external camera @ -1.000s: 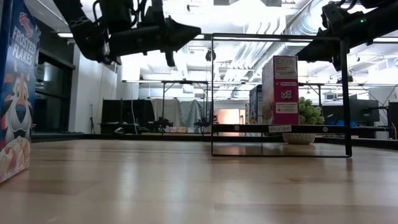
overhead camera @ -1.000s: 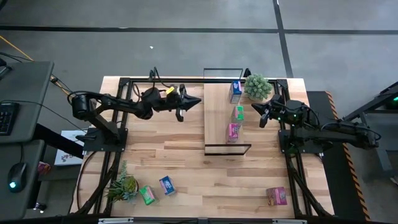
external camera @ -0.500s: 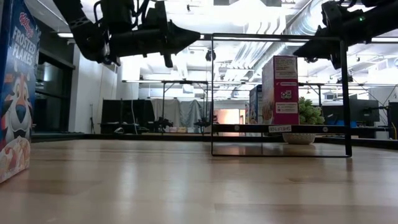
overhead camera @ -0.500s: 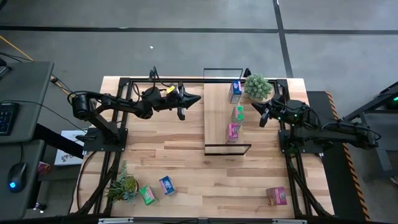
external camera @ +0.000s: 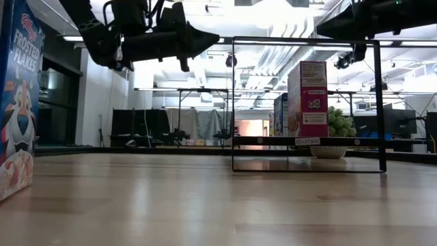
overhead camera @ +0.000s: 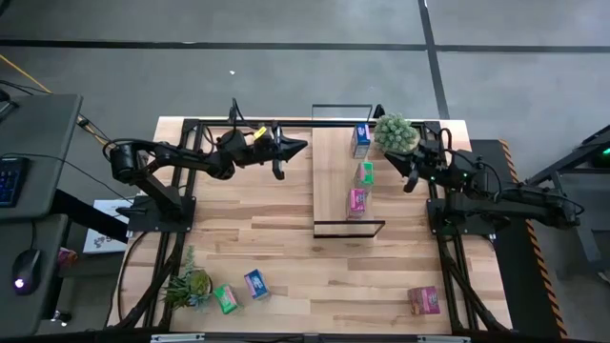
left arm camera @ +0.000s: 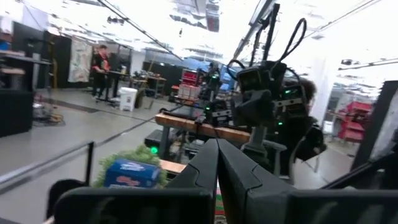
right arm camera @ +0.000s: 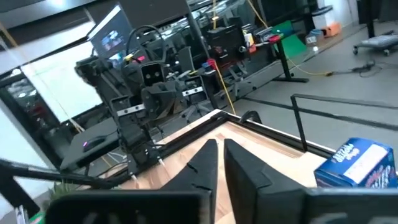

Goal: Stack cereal on shelf
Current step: Put the violet cereal box on the shelf aligned with the other violet cereal box

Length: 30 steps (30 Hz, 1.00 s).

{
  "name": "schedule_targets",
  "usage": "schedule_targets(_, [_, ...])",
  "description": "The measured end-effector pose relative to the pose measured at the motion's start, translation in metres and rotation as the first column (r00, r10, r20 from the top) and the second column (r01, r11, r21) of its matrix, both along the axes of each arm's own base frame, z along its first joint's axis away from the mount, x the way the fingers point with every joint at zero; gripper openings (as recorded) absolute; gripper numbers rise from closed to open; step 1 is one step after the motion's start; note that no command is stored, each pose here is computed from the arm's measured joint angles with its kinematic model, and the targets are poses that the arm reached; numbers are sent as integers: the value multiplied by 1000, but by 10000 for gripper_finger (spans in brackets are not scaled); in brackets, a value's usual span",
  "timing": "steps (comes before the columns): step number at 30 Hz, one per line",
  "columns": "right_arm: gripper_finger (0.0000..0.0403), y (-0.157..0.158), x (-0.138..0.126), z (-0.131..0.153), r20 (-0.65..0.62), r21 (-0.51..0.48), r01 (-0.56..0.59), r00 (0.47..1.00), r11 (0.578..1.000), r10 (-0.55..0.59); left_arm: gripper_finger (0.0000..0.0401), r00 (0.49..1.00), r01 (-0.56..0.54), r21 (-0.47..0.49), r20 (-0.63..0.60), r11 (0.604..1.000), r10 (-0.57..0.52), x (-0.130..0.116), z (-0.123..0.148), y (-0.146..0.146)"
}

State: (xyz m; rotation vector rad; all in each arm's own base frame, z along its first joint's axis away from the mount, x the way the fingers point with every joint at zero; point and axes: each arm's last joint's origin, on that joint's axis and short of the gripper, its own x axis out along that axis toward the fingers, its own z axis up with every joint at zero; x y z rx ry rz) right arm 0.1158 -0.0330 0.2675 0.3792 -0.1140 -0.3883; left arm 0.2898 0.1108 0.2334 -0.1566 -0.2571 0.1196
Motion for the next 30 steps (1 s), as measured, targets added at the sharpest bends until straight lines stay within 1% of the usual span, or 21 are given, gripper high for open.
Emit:
schedule_targets(4, [72, -1, 0, -2, -15, 13, 24, 1000, 1000, -24, 0, 999, -41, 6, 1, 999, 41, -2, 0, 5])
schedule_targets(8, [115, -1, 0, -6, -42, 56, 41, 998, 998, -38, 0, 998, -68, 1, 3, 998, 68, -4, 0, 9])
schedule_targets(12, [140, 0, 0, -11, -53, 149, 16, 999, 989, -8, 0, 997, -72, -6, 3, 997, 72, -4, 0, 11])
schedule_targets(15, [146, 1, 0, -13, -50, 222, -34, 998, 974, 46, 0, 997, -71, -11, 4, 997, 71, -4, 0, 11])
schedule_targets(18, [146, 3, 1, -15, -41, 284, -74, 995, 956, 90, 0, 999, -39, -43, 8, 998, 39, -3, 0, 9])
schedule_targets(21, [145, 3, 1, -15, -28, 320, -95, 994, 943, 110, 0, 1000, 22, -38, 5, 999, -22, -2, 0, 5])
schedule_targets(24, [145, 4, 1, -14, -8, 348, -125, 991, 929, 136, 0, 999, 52, -35, 6, 998, -51, 0, 0, -1])
schedule_targets(27, [145, 10, 4, -9, 63, 370, -219, 975, 903, 211, 0, 997, 74, -29, 19, 997, -73, 2, 2, -6])
schedule_targets(30, [145, 22, 12, 0, 162, 354, -360, 932, 863, 323, 0, 993, 119, -18, 24, 993, -118, 3, 2, -12])
